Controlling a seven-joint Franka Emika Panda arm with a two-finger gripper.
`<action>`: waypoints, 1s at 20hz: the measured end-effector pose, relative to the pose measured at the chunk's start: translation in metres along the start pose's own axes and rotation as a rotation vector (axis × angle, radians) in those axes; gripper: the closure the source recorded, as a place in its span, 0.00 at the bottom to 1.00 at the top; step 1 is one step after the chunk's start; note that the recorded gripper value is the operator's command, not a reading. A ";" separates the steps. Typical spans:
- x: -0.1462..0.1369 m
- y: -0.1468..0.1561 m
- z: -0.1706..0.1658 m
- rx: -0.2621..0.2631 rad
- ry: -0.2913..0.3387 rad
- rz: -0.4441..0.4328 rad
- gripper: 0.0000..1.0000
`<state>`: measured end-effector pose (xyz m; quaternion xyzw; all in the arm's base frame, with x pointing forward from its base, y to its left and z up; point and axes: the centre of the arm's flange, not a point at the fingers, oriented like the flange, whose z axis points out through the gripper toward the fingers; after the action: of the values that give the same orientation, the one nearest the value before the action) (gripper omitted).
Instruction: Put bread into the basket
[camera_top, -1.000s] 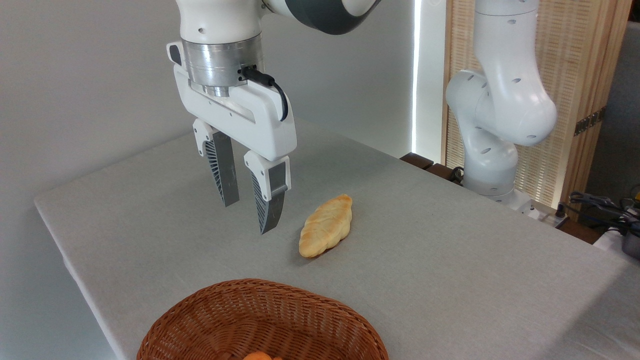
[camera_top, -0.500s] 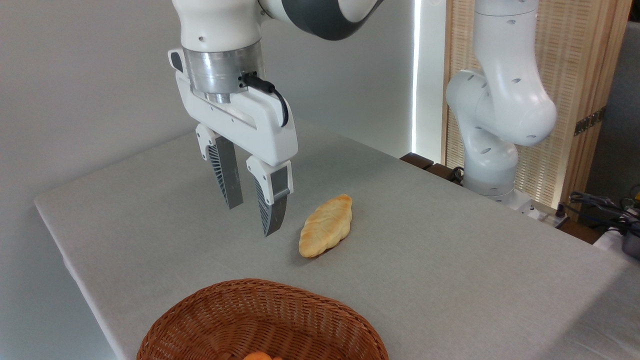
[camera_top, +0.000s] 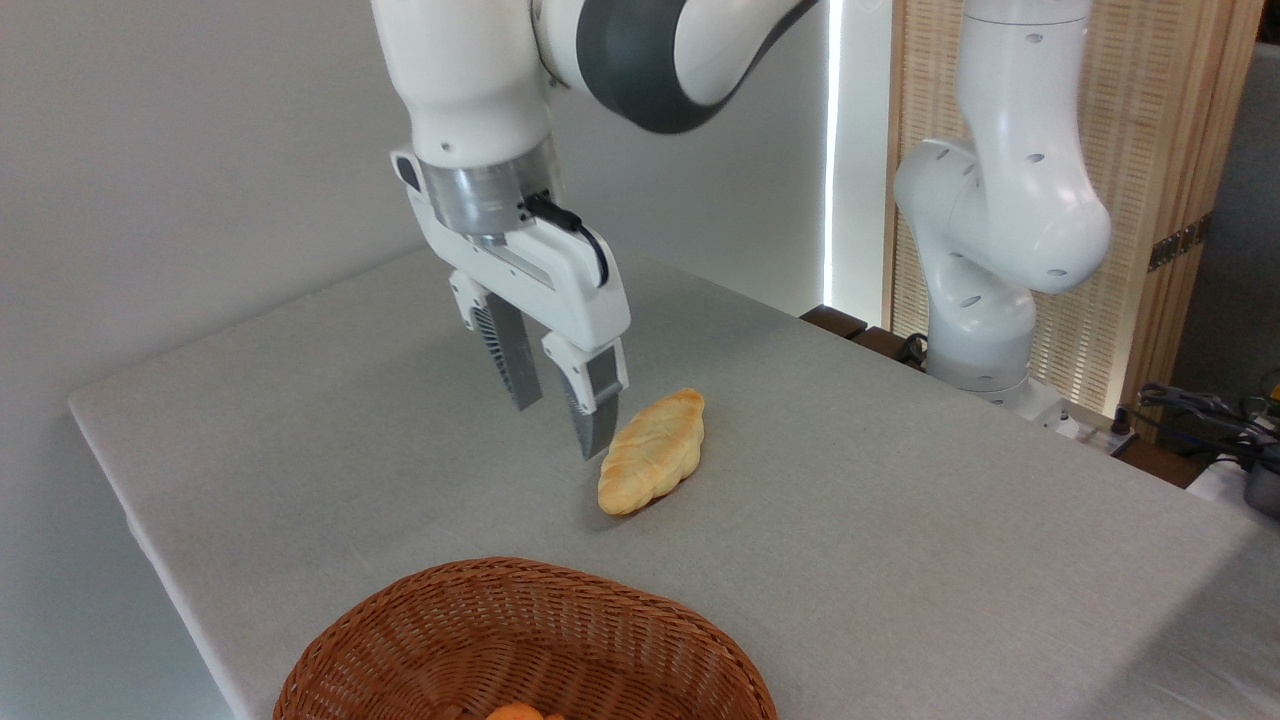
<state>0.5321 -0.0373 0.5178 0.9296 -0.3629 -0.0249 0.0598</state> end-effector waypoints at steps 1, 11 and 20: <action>0.000 0.007 0.010 -0.014 -0.017 -0.012 0.00; -0.011 0.026 0.088 -0.109 -0.154 -0.132 0.00; -0.006 0.032 0.119 -0.133 -0.214 -0.130 0.00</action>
<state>0.4953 -0.0674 0.4042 0.9372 -0.3037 -0.1515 0.0805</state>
